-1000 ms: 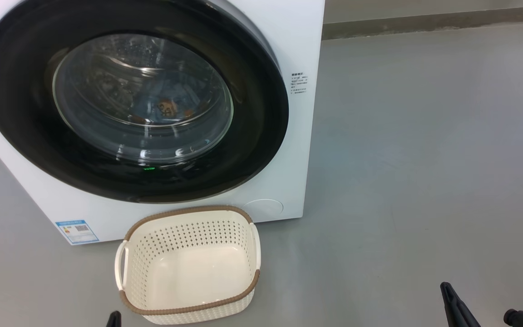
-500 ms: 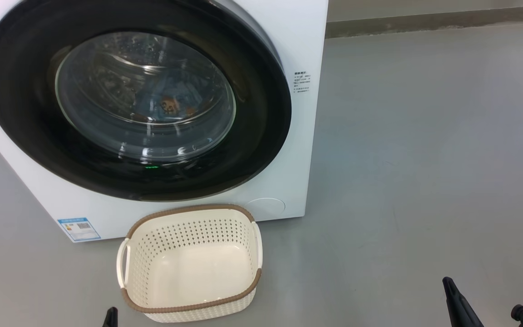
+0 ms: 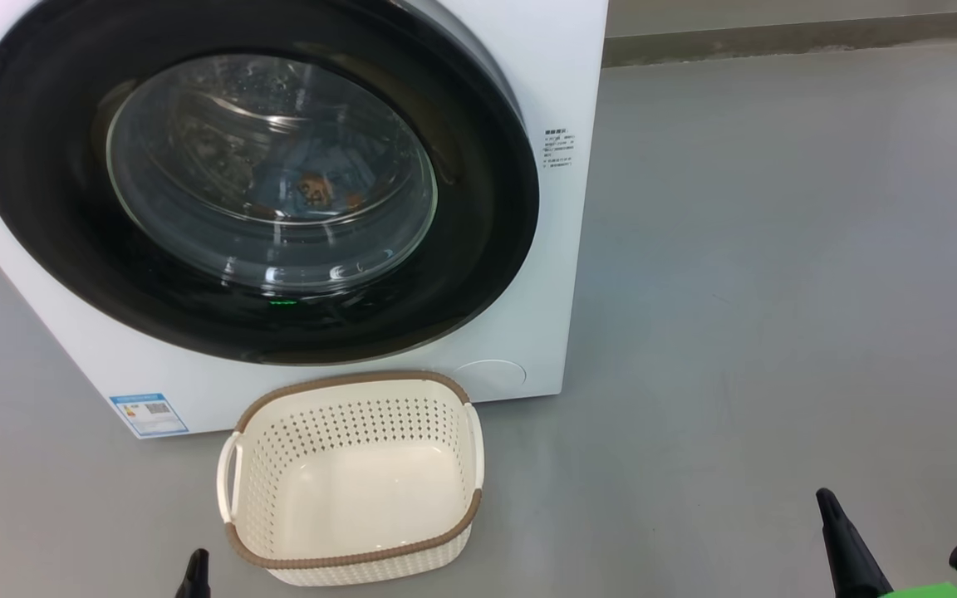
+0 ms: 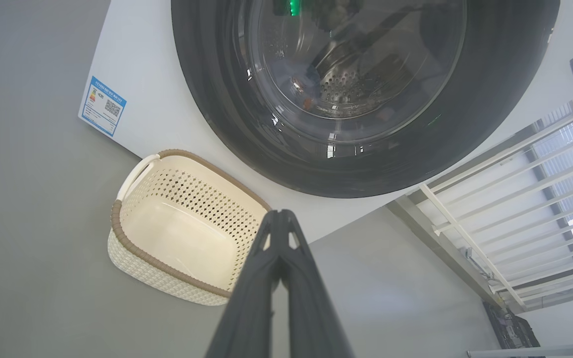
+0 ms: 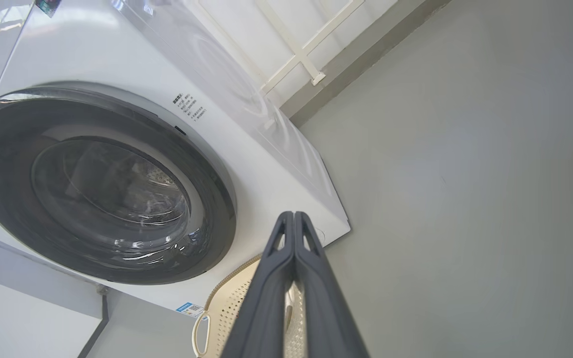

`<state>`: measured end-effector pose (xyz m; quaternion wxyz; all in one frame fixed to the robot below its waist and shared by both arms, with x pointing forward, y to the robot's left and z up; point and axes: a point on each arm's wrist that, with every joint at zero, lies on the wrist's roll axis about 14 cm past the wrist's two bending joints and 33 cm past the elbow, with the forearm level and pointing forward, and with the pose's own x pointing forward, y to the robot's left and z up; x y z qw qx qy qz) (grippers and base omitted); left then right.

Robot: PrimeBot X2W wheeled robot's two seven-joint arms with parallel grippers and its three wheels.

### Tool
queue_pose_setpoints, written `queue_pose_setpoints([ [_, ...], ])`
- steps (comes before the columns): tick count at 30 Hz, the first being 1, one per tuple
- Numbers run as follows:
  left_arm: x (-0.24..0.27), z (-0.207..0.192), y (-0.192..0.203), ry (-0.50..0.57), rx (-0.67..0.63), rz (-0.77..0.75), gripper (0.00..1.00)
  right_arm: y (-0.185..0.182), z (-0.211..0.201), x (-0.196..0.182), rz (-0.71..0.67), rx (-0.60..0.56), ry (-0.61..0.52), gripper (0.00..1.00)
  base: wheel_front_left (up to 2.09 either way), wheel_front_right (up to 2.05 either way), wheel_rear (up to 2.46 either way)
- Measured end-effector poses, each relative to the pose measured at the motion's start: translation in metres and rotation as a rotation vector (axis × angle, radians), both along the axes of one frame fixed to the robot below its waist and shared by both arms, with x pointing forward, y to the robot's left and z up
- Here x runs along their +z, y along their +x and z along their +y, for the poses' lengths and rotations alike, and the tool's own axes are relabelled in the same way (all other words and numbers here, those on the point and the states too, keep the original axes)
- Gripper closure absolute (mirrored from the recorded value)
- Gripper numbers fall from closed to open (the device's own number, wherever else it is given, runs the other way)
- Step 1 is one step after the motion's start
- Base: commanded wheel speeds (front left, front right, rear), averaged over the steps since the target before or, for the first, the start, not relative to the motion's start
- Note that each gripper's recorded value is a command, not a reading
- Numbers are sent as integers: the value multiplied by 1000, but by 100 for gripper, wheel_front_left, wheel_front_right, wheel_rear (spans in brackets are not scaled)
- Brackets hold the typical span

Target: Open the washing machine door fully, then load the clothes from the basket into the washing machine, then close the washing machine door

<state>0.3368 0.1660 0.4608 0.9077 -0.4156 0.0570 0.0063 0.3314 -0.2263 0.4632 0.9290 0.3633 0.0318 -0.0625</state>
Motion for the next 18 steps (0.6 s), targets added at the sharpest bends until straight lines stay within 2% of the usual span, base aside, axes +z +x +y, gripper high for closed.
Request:
queue_pose_setpoints([
  [18,2,5,9,-163,28,15,100,8,5,0,-3,-14,188,100,0,0,0],
])
